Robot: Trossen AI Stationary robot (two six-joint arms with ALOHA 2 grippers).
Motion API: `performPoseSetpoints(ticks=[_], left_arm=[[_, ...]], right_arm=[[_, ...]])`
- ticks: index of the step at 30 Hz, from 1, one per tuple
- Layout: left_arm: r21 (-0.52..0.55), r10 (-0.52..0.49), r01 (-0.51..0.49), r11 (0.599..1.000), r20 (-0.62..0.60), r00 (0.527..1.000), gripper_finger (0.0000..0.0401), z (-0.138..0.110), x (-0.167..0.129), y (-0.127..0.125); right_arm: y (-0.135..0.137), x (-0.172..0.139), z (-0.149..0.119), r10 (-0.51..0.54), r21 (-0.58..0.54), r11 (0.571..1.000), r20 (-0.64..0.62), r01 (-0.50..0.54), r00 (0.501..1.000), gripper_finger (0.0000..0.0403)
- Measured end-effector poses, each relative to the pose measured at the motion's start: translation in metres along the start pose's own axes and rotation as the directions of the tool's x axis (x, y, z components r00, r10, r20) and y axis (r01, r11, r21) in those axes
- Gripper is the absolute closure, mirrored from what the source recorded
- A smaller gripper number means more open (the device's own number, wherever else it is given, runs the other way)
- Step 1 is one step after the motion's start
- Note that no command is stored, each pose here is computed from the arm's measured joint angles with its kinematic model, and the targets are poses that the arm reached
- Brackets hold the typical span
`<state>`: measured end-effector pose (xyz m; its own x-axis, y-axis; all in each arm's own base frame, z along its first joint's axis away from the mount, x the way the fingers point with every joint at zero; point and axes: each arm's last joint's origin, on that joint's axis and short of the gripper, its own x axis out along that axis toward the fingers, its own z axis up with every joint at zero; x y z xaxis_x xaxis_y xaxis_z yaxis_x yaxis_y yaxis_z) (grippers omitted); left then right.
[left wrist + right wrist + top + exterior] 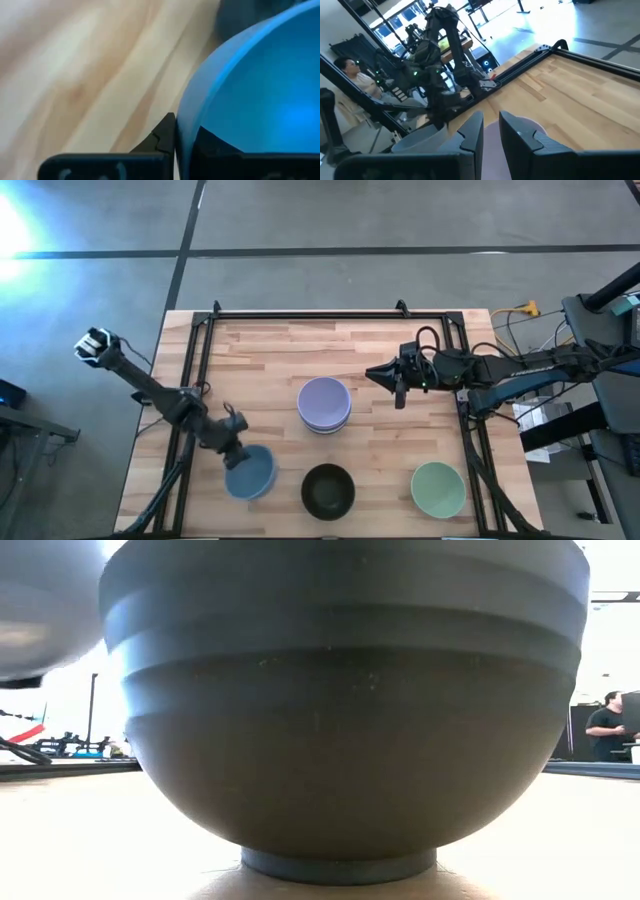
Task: Nest bowls inside each other
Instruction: Stack the light blue bowl on top of the purple bowl
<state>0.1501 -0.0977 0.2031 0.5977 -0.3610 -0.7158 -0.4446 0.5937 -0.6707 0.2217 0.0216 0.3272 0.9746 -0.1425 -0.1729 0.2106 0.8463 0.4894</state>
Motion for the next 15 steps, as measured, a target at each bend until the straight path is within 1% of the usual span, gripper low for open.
performPoseSetpoints(ticks=[4, 8, 10, 12, 15], left_arm=[[0.034, -0.046, 0.040, 0.999, 0.174, 0.984, 0.0400, 0.029, -0.018, -0.014], [0.090, -0.096, 0.068, 0.994, 0.356, 0.930, 0.0401, 0.065, -0.043, -0.032], [0.120, -0.131, 0.086, 0.989, 0.444, 0.886, 0.0401, 0.084, -0.056, -0.041], [0.175, -0.182, 0.103, 0.979, 0.531, 0.828, 0.0401, 0.102, -0.069, -0.052], [0.274, -0.278, 0.122, 0.954, 0.660, 0.698, 0.0401, 0.130, -0.089, -0.068]], right_arm=[[0.003, -0.001, 0.004, 0.009, 0.008, 1.000, 0.013, -0.009, 1.000, 0.0345], [0.004, -0.002, 0.007, 0.013, 0.006, 1.000, 0.019, -0.014, 1.000, 0.0345], [0.005, -0.002, 0.009, 0.016, 0.007, 1.000, 0.024, -0.016, 1.000, 0.0345], [0.005, -0.002, 0.009, 0.015, 0.004, 1.000, 0.022, -0.015, 1.000, 0.0345], [0.005, -0.002, 0.008, 0.016, -0.018, 1.000, 0.022, -0.016, 1.000, 0.0345]])
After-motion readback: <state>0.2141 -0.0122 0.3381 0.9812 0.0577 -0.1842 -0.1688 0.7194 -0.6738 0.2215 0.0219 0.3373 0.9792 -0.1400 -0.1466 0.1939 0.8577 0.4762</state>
